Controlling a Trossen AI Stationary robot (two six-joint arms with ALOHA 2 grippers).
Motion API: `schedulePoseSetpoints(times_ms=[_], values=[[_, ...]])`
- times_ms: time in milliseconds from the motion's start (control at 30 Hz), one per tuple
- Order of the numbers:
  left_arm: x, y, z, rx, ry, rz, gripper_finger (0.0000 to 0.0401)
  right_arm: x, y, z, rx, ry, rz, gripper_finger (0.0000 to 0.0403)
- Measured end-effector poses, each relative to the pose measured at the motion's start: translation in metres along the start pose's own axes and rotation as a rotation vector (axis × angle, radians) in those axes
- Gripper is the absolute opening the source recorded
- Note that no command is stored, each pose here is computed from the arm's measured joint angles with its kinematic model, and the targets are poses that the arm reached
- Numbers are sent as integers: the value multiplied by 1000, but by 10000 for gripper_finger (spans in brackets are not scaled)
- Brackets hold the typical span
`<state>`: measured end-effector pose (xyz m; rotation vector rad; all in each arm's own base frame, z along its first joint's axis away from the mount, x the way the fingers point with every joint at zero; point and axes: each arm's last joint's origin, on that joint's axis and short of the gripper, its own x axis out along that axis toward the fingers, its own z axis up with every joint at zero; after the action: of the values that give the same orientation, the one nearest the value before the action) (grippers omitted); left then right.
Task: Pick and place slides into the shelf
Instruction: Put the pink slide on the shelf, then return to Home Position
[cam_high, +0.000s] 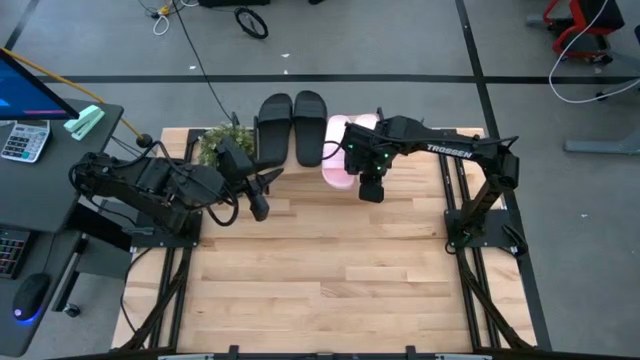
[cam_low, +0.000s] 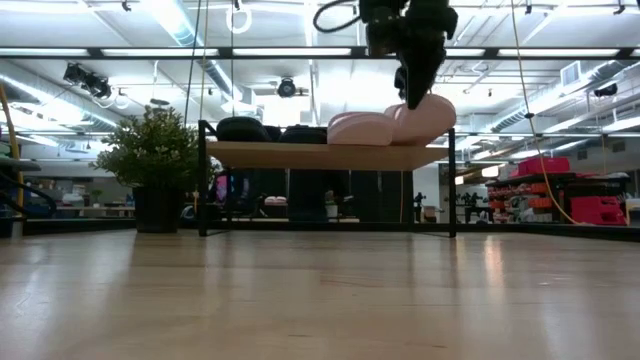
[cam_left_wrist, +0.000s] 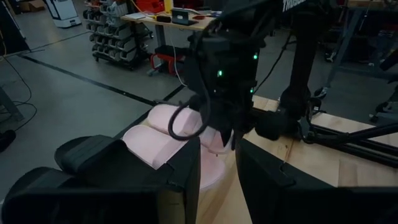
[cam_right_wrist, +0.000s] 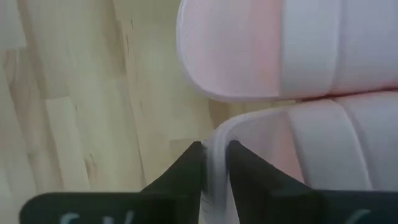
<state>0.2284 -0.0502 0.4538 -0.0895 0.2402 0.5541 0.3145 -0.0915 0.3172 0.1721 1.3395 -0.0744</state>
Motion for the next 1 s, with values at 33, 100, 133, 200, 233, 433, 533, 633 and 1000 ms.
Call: schedulePoseSetpoints(times_ms=[33,100,133,200,233,433,533,633,1000], values=[[0,0,0,0,0,0,107,3,0,-1,-2,11,-4,78],[0,0,0,0,0,0,107,8,-1,-2,-4,23,-9,86],[0,0,0,0,0,0,107,9,-1,-3,-4,26,-8,89],[0,0,0,0,0,0,107,10,-1,-3,-5,26,-8,95],[0,0,0,0,0,0,107,9,-1,-2,-6,20,-6,98],[0,0,0,1,0,1,107,-1,0,7,-15,-70,4,110],[0,0,0,1,0,1,107,-3,0,11,-19,-112,18,110],[0,0,0,1,0,1,107,-3,0,11,-19,-113,17,110],[0,0,-1,5,4,2,107,-10,6,6,-33,-107,19,112]])
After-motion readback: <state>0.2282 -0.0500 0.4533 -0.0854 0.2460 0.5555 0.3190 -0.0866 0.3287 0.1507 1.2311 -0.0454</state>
